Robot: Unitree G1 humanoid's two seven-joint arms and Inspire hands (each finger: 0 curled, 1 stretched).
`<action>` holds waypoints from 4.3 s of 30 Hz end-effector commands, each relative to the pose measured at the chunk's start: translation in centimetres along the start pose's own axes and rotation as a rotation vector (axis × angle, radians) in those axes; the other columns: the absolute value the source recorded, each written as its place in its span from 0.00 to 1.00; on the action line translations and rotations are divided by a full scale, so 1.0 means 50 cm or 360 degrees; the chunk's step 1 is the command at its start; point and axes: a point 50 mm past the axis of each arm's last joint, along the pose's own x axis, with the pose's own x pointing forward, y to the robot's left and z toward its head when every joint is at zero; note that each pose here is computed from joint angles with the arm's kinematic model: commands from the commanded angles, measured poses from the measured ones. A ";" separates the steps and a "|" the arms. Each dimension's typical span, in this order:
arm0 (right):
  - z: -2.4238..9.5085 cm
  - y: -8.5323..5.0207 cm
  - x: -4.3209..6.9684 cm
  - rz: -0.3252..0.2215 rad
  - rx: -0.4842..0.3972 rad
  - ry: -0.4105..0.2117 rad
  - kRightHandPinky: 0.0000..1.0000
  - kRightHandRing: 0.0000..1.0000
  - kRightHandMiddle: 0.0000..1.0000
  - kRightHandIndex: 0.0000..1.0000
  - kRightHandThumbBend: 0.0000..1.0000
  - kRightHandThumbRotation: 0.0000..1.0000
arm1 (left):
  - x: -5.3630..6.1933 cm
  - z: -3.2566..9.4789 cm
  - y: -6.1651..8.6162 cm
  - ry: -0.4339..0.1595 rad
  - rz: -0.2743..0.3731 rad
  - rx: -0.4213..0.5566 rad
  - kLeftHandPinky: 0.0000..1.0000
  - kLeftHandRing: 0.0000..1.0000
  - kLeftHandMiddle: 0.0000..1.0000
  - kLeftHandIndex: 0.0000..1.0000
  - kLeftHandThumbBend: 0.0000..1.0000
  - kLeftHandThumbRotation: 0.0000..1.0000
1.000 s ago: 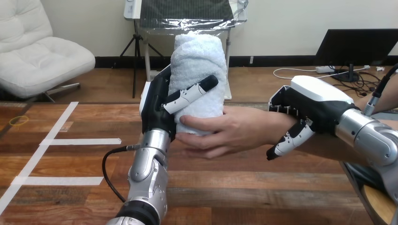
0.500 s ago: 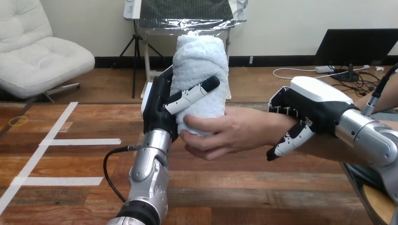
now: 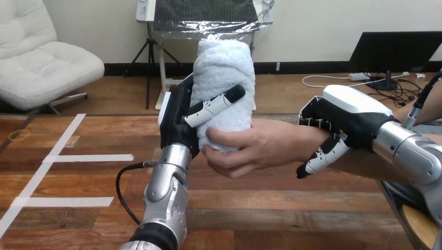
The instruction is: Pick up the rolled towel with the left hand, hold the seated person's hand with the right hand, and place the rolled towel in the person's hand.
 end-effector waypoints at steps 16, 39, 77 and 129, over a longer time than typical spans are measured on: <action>0.006 -0.055 0.013 -0.0165 0.0064 0.0018 0.27 0.31 0.36 0.35 0.87 0.10 | 0.050 0.069 -0.278 -0.0266 -0.0492 -0.0398 0.27 0.31 0.37 0.40 0.77 0.00; 0.008 -0.053 0.011 -0.0151 0.0059 0.0019 0.27 0.31 0.36 0.36 0.86 0.10 | 0.050 0.073 -0.285 -0.0267 -0.0512 -0.0451 0.27 0.31 0.37 0.40 0.78 0.00; 0.006 -0.051 0.002 -0.0114 0.0045 0.0025 0.31 0.36 0.42 0.42 0.86 0.13 | 0.048 0.072 -0.278 -0.0268 -0.0522 -0.0454 0.26 0.31 0.37 0.41 0.77 0.00; -0.004 -0.049 -0.031 -0.0004 -0.0083 0.0052 0.60 0.79 0.80 0.79 0.95 0.53 | 0.050 0.058 -0.227 -0.0112 -0.0504 -0.0557 0.57 0.65 0.68 0.68 0.78 0.30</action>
